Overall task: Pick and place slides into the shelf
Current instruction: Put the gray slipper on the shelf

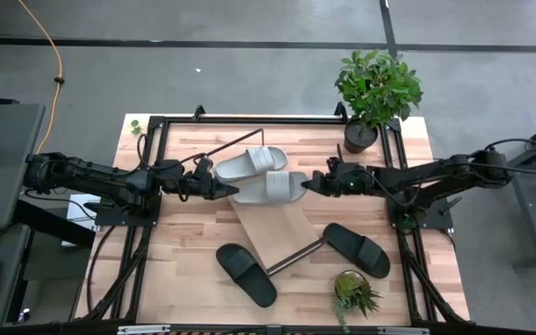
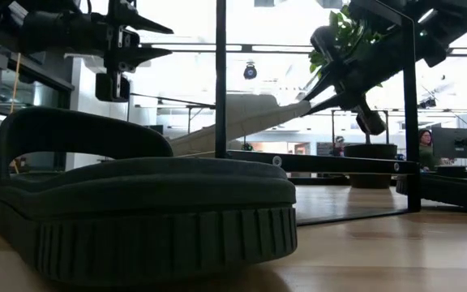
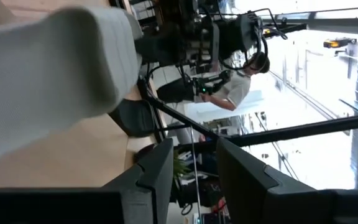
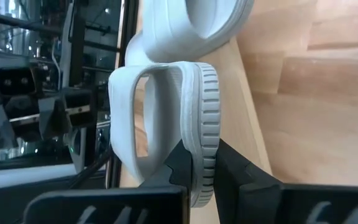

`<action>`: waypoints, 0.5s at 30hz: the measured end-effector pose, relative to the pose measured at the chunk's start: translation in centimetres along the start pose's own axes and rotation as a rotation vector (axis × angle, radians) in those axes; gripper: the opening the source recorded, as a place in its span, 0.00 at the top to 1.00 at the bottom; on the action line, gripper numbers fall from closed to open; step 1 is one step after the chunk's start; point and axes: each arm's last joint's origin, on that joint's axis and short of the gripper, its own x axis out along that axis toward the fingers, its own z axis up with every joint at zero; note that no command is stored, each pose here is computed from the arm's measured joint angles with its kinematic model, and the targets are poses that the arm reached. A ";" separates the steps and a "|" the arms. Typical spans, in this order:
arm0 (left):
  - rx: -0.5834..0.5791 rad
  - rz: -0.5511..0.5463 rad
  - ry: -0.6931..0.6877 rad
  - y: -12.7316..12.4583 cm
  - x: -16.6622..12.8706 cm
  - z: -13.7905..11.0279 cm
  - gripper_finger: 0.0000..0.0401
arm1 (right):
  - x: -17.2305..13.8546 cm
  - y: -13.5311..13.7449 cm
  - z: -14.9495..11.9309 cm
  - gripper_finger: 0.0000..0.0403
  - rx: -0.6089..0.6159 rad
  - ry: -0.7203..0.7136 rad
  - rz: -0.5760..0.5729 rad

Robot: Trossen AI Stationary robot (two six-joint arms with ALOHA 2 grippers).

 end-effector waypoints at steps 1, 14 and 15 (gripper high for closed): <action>0.000 -0.001 0.003 0.0 0.0 0.0 0.72 | 0.1 -0.1 0.2 0.96 -0.003 0.007 -0.001; 0.000 -0.004 0.014 0.0 0.0 0.0 0.72 | 2.5 -1.3 1.5 0.97 0.023 0.109 0.015; 0.000 -0.004 0.014 0.0 0.0 0.0 0.72 | 2.7 -1.4 1.6 0.97 0.026 0.114 0.011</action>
